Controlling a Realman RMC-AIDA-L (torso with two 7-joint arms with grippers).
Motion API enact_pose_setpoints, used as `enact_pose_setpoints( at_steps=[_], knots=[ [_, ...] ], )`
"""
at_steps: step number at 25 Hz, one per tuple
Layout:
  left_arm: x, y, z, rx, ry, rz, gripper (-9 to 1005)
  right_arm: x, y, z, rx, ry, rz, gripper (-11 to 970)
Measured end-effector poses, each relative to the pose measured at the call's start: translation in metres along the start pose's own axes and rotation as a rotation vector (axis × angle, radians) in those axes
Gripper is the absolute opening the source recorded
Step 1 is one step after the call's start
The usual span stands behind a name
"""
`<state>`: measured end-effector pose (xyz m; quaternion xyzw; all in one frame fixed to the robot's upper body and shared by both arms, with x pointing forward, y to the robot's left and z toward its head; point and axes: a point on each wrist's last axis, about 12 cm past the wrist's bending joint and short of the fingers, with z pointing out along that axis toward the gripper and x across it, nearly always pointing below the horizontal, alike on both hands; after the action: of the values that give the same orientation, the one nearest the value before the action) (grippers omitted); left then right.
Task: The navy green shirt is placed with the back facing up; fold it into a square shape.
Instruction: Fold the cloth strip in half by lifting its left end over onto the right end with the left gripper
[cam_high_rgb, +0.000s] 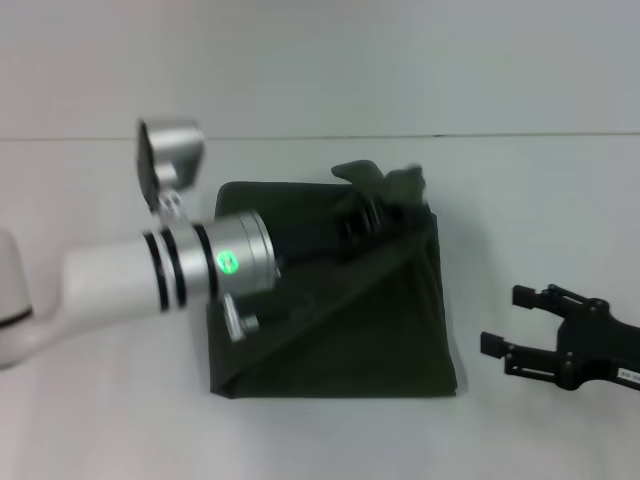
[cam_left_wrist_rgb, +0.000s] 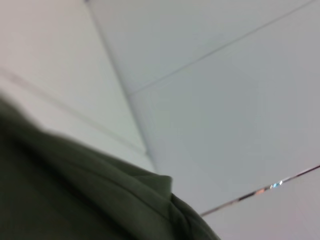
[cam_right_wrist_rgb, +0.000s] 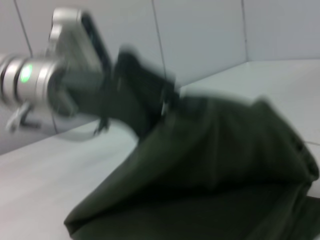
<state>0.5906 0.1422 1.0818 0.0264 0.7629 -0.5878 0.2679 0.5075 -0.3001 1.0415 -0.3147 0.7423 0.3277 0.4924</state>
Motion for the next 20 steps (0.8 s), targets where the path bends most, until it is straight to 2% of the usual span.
enact_pose_setpoints(
  at_steps=[5,13,19,20],
  knots=[
    [0.024,0.009,0.001,-0.021,0.035,-0.024,64,0.001,-0.001,-0.007,0.013,-0.019,0.015,926],
    [0.035,0.014,-0.010,-0.017,0.074,-0.025,67,-0.003,-0.002,-0.004,0.007,-0.020,0.005,925],
    [0.050,0.022,-0.017,-0.025,0.070,-0.044,69,-0.004,-0.004,-0.005,0.023,-0.033,0.008,925],
    [0.053,0.023,-0.019,-0.023,0.064,-0.040,106,-0.004,-0.005,-0.006,0.031,-0.038,0.010,924]
  ],
)
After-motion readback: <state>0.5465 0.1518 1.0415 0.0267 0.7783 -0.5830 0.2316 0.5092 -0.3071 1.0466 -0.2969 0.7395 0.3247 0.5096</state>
